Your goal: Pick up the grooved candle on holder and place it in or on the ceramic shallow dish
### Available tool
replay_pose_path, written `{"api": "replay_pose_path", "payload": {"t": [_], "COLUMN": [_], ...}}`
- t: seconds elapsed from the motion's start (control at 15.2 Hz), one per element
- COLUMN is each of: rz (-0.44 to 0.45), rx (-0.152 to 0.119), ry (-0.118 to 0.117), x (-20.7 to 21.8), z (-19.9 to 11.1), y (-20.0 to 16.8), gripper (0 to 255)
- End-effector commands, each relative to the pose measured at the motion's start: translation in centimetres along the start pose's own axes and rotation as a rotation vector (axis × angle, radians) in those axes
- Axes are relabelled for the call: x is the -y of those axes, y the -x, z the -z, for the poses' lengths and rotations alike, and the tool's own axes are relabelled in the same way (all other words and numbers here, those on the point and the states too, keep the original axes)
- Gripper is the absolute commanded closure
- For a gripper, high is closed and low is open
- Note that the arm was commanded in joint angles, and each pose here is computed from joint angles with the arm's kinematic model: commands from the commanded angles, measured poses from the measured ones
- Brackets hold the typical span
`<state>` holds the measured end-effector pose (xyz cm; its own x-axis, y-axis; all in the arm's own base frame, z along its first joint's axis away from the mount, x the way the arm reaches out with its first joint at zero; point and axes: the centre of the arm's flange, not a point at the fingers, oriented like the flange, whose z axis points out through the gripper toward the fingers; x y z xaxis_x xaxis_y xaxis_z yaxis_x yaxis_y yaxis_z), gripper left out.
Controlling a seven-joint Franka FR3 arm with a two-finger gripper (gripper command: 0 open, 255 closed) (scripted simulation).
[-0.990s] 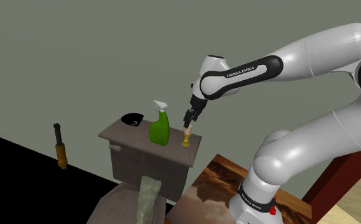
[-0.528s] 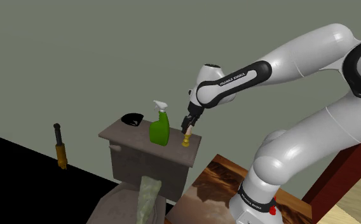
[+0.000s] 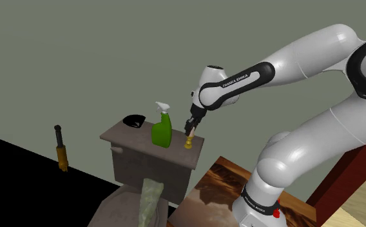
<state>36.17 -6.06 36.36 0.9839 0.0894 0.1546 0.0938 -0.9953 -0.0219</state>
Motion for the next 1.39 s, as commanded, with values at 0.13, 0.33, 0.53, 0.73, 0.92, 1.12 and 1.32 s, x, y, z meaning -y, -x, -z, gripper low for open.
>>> {"api": "replay_pose_path", "payload": {"t": [0.13,0.33,0.53,0.73,0.92,1.12,1.32], "rz": [0.000,0.000,0.000,0.000,0.000,0.000,0.000], "rx": [0.000,0.000,0.000,0.000,0.000,0.000,0.000], "ry": [0.000,0.000,0.000,0.000,0.000,0.000,0.000], "x": [0.0,0.0,0.0,0.0,0.1,0.1,0.1], "z": [0.0,0.0,0.0,1.6,3.1,4.7,6.3], "y": [0.0,0.0,0.0,-0.2,-0.5,-0.7,-1.0], "gripper": [255,255,255,255,255,255,255]}}
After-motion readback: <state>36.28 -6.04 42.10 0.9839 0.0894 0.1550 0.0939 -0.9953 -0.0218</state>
